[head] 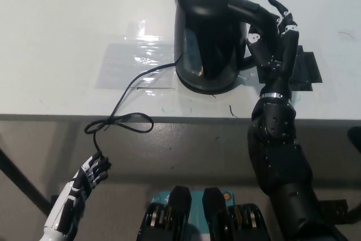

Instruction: A kettle and its base are kept separately on the desk infront of the robot and the robot uses its right hand to lift the kettle by its handle and places it on its base to align it correctly.

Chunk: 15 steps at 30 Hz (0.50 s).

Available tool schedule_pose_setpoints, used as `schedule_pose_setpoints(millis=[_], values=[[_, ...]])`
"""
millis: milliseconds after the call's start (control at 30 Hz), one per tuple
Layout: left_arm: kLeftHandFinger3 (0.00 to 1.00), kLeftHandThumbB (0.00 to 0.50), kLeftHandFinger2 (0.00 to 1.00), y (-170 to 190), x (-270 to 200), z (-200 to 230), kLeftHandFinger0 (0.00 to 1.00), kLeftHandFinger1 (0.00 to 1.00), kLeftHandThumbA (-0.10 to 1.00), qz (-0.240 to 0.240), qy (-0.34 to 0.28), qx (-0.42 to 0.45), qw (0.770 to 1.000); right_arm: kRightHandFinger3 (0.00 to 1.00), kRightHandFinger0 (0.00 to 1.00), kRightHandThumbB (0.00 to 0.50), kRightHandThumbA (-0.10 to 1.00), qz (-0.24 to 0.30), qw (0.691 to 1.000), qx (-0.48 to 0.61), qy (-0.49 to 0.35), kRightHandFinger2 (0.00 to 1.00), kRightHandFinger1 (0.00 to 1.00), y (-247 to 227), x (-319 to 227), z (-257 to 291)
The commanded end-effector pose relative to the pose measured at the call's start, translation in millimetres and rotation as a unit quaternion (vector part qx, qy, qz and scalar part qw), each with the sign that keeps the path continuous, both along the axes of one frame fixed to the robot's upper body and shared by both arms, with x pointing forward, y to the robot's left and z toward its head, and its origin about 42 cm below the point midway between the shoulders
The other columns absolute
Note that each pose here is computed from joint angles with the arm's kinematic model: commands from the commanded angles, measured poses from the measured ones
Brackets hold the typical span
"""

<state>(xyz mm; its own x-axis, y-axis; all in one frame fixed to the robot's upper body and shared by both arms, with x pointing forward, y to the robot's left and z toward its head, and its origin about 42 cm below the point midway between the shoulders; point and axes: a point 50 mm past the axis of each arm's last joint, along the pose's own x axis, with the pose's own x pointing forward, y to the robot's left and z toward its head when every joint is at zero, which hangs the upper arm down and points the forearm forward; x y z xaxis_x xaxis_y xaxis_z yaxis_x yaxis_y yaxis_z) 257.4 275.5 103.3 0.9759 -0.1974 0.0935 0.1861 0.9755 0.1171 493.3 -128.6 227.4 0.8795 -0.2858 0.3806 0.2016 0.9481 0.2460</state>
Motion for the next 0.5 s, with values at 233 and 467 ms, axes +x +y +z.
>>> schedule_pose_setpoints(millis=[233,467], values=[[1.00,0.203,1.00,3,8,13,1.00,1.00,1.00,-0.012,-0.031,-0.002,0.999,0.75,0.00,0.068,-0.10,0.022,0.998,-0.009,-0.061,0.53,0.18,-1,-9,16],[1.00,0.200,1.00,4,9,15,1.00,1.00,1.00,-0.012,-0.031,0.003,0.999,0.76,0.00,0.081,-0.10,0.019,0.999,-0.008,-0.048,0.56,0.20,2,-3,14]])
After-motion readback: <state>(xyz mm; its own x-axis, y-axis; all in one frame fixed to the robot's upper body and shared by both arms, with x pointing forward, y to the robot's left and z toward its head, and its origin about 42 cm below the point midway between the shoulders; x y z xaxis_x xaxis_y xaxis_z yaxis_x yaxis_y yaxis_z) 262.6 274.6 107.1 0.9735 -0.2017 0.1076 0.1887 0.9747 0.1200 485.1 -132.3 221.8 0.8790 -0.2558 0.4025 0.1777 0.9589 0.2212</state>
